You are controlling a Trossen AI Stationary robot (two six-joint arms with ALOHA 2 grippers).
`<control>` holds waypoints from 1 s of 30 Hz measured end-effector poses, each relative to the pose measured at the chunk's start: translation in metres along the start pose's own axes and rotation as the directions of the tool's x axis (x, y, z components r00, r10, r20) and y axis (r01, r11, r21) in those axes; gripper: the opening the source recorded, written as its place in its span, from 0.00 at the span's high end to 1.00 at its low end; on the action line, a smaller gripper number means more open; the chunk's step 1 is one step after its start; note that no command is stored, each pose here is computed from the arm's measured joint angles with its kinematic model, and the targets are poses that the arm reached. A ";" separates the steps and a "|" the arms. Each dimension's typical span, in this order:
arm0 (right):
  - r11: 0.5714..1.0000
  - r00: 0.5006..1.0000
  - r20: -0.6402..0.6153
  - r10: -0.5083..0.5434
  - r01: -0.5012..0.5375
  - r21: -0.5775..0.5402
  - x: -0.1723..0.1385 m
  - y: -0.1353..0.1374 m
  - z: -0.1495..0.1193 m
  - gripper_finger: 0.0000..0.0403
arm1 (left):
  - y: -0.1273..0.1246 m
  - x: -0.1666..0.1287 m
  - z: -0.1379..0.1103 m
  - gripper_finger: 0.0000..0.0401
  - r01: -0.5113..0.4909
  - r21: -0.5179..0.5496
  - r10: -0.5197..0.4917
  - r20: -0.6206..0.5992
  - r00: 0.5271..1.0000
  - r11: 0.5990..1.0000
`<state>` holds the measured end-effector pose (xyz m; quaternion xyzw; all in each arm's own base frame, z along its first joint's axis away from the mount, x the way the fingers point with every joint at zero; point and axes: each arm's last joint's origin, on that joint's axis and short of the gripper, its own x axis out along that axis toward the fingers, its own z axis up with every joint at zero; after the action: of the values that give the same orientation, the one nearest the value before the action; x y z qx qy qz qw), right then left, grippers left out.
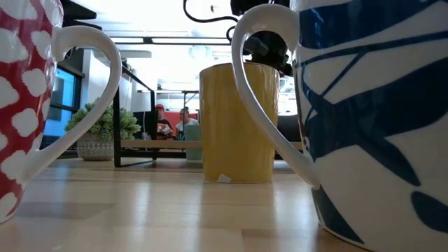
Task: Place coffee mugs
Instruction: Put the red mug on the shelf
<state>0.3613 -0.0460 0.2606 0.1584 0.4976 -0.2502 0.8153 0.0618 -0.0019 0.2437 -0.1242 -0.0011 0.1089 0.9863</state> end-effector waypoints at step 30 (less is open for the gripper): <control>1.000 1.000 0.017 -0.011 0.011 0.002 0.000 0.000 0.001 0.84 | 0.000 0.000 0.000 0.64 0.000 0.001 0.000 0.000 1.000 1.000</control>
<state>0.3621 -0.0469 0.2610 0.1545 0.4914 -0.2565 0.8179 0.0618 -0.0019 0.2437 -0.1238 -0.0009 0.1089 0.9863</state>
